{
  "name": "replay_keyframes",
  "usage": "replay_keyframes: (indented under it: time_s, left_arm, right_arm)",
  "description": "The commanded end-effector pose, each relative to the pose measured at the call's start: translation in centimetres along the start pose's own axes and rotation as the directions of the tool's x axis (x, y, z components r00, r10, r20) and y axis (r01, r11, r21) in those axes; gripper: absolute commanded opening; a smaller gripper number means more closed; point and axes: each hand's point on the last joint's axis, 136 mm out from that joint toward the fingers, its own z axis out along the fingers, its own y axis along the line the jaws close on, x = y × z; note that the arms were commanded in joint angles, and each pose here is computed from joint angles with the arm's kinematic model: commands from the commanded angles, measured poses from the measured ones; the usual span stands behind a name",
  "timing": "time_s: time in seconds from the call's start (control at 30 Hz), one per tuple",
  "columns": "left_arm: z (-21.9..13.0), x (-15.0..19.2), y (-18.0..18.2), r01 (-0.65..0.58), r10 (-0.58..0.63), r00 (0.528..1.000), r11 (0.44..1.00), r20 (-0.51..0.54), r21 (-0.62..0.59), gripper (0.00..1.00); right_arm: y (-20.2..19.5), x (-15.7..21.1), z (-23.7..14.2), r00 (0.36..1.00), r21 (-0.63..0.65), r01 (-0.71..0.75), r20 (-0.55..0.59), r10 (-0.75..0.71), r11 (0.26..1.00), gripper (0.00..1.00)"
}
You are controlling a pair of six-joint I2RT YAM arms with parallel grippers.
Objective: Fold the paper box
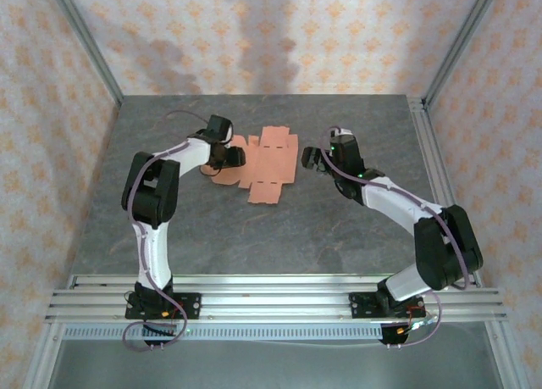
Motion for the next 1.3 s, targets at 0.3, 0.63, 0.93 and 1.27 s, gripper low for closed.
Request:
replay_keyframes:
  time_s: [0.3,0.63,0.93,1.27]
  left_arm:
    - [1.0,6.8,-2.5,0.16,-0.147,0.974,0.985,-0.172,0.063,0.55]
    - [-0.3,11.1,-4.5,0.188,-0.171,0.967,0.979,-0.188,0.074,0.55]
    - [0.4,11.5,-4.0,0.214,-0.202,0.961,0.976,-0.189,0.047,0.56]
    - [1.2,11.3,-4.2,0.219,-0.204,0.957,0.974,-0.207,0.051,0.57]
  right_arm:
    - [-2.9,1.2,3.0,0.954,0.074,-0.271,-0.107,0.278,0.96,0.96]
    - [-2.9,1.9,6.8,0.917,-0.09,-0.374,-0.185,0.353,0.923,0.78]
    - [-3.9,4.6,9.2,0.877,-0.128,-0.448,-0.257,0.407,0.885,0.55]
    - [-3.0,6.9,9.4,0.848,-0.197,-0.498,-0.316,0.426,0.844,0.38]
